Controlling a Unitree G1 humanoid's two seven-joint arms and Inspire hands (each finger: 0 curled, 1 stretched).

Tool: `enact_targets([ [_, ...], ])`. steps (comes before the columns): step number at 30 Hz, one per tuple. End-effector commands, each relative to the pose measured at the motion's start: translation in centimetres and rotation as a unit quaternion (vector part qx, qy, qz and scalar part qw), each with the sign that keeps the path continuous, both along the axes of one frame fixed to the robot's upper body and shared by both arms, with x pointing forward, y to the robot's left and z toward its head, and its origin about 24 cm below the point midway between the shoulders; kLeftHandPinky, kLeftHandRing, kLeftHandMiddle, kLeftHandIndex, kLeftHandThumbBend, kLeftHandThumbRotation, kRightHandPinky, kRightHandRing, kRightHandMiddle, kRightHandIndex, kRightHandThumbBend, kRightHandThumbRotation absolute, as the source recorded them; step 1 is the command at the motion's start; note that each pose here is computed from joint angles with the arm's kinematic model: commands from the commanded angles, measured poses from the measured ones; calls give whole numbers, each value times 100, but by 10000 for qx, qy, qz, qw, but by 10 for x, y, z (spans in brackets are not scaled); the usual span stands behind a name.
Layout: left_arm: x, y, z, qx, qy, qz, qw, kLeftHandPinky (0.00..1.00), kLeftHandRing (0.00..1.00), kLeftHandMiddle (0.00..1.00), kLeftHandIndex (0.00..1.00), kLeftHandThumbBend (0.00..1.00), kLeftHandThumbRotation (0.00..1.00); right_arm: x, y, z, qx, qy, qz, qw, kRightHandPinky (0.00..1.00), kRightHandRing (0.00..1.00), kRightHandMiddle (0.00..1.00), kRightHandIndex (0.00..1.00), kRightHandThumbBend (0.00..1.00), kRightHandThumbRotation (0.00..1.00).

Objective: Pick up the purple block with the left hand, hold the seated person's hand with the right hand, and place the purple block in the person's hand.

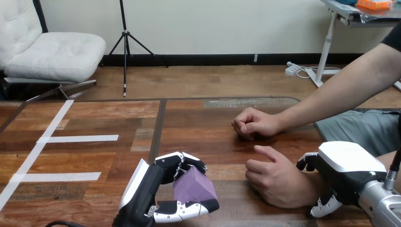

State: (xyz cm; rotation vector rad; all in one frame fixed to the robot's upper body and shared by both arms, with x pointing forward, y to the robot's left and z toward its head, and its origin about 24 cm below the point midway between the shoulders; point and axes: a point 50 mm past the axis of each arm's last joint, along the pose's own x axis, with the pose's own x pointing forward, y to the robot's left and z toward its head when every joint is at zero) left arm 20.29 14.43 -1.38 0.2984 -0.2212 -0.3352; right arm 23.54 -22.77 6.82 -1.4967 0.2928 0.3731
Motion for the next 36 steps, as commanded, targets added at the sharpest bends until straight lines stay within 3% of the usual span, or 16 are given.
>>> enact_targets([
  [1,10,-2,18,-220,-451,22,9987,39,45,52,54,80,14,13,-1,23,-68,-443,64,9990,77,78,78,77,79,1],
  [9,9,-4,19,-259,-473,4,9985,39,45,52,54,80,13,14,-1,23,-81,-441,10,9990,74,76,78,76,79,0],
  [19,10,-4,19,-288,-481,-2,9984,39,45,51,54,80,13,15,0,22,-101,-459,-86,9989,58,68,72,73,78,0],
  [36,9,-4,22,-322,-556,-1,9979,39,45,52,54,79,12,15,1,23,-68,-503,-154,9986,40,52,59,63,80,0],
])
